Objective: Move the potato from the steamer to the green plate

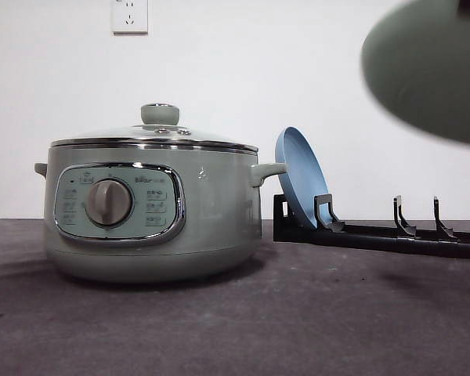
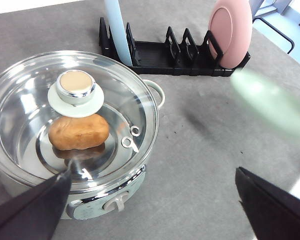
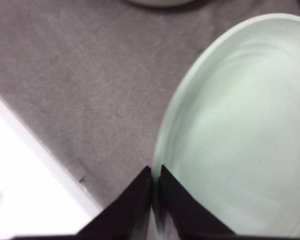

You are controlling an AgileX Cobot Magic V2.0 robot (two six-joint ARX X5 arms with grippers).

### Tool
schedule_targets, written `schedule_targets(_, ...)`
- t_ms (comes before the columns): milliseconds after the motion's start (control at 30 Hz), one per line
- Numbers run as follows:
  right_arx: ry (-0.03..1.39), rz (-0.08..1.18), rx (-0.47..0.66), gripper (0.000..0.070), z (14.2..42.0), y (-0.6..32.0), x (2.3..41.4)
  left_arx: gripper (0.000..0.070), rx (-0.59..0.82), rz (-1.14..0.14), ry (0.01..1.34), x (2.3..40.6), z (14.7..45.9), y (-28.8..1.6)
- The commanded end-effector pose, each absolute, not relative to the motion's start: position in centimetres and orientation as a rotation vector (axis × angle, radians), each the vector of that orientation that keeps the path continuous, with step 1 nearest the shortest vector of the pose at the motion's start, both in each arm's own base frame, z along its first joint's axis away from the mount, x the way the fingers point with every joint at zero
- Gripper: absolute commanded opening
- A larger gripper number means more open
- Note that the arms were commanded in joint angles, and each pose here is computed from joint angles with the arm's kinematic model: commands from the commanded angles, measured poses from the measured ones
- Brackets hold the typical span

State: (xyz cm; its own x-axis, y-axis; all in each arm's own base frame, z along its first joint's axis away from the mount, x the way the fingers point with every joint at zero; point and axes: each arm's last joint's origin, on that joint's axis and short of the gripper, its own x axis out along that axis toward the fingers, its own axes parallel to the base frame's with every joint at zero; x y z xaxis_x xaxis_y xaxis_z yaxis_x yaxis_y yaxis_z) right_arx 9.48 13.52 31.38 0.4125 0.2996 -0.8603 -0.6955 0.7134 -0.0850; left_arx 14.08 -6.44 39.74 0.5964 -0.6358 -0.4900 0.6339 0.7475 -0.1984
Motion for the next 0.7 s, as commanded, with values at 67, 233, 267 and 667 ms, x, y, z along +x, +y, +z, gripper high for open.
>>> schedule_targets(67,0.992,0.635,-0.452,0.0000,28.1,15.2,9.8,0.0660,0.001,-0.751,0.539,14.1,40.4,-6.5)
schedule_targets(233,1.041,0.611,-0.497,0.0000,23.7,17.0,10.5,0.0660,0.001,-0.751,0.540,14.1,40.4,-6.5)
schedule_targets(267,1.043,0.608,-0.502,0.0000,23.1,17.3,10.7,0.0660,0.001,-0.751,0.540,14.1,40.4,-6.5)
schedule_targets(667,1.107,0.556,-0.600,0.0000,18.8,20.0,11.7,0.0660,0.002,-0.751,0.540,14.1,40.4,-6.5)
